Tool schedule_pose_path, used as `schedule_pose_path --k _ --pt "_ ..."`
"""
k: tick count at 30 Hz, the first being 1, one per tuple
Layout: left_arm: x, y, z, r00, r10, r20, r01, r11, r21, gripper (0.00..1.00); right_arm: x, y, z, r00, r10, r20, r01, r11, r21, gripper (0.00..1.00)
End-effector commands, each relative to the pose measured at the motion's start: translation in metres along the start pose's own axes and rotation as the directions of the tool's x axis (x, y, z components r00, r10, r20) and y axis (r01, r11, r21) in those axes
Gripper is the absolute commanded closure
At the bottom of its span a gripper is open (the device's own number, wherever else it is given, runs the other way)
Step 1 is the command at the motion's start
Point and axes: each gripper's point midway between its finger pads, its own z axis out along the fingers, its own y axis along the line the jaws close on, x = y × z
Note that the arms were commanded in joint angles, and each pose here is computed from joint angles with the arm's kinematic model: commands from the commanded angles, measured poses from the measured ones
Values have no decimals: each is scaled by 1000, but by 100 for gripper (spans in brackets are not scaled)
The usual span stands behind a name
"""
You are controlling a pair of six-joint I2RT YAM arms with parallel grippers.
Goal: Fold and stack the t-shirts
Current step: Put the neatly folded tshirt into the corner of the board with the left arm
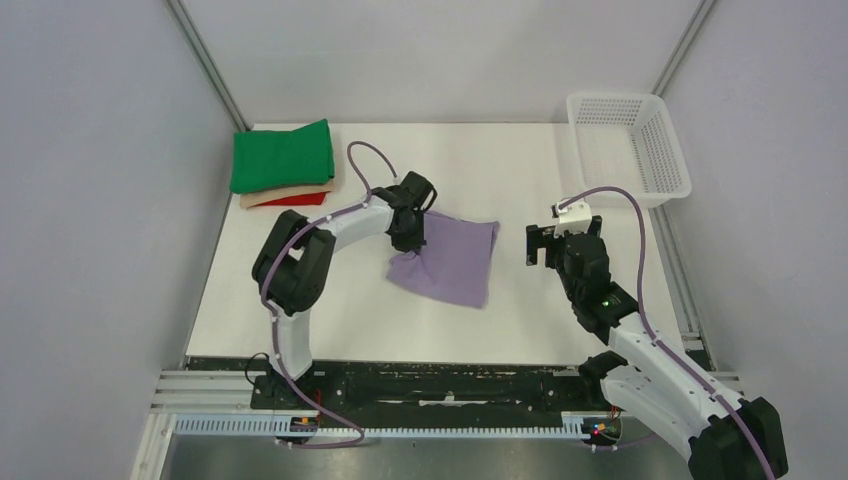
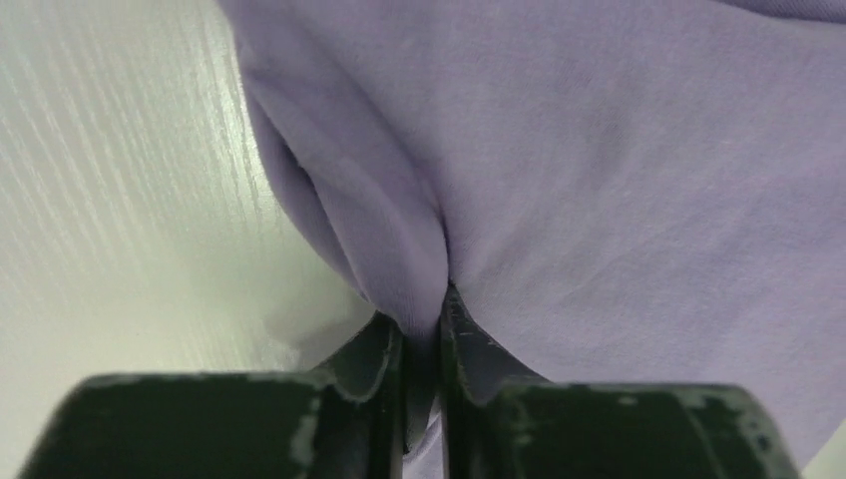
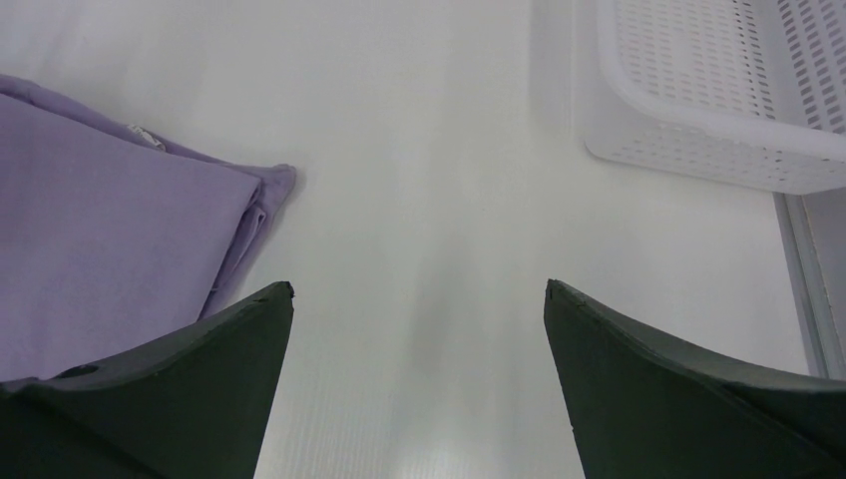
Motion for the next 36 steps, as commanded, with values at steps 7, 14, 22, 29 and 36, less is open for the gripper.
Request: schedule_pose_path --k 7,14,22,29,36 --pt "-45 42 7 991 59 119 -19 950 -311 98 -7 2 3 999 40 31 -40 999 0 2" --pt "-117 61 -20 956 145 254 -15 892 -452 98 -3 -12 3 996 83 32 -85 993 87 2" --pt "-188 117 -61 918 206 339 72 754 -653 98 6 -16 9 999 50 -7 -49 991 128 2" --pt "-226 166 -111 890 210 405 166 679 -715 98 12 -24 13 999 35 -36 -28 983 184 2" --pt "-261 201 -155 851 231 472 227 648 -727 98 19 -26 18 998 17 -68 -2 978 208 2"
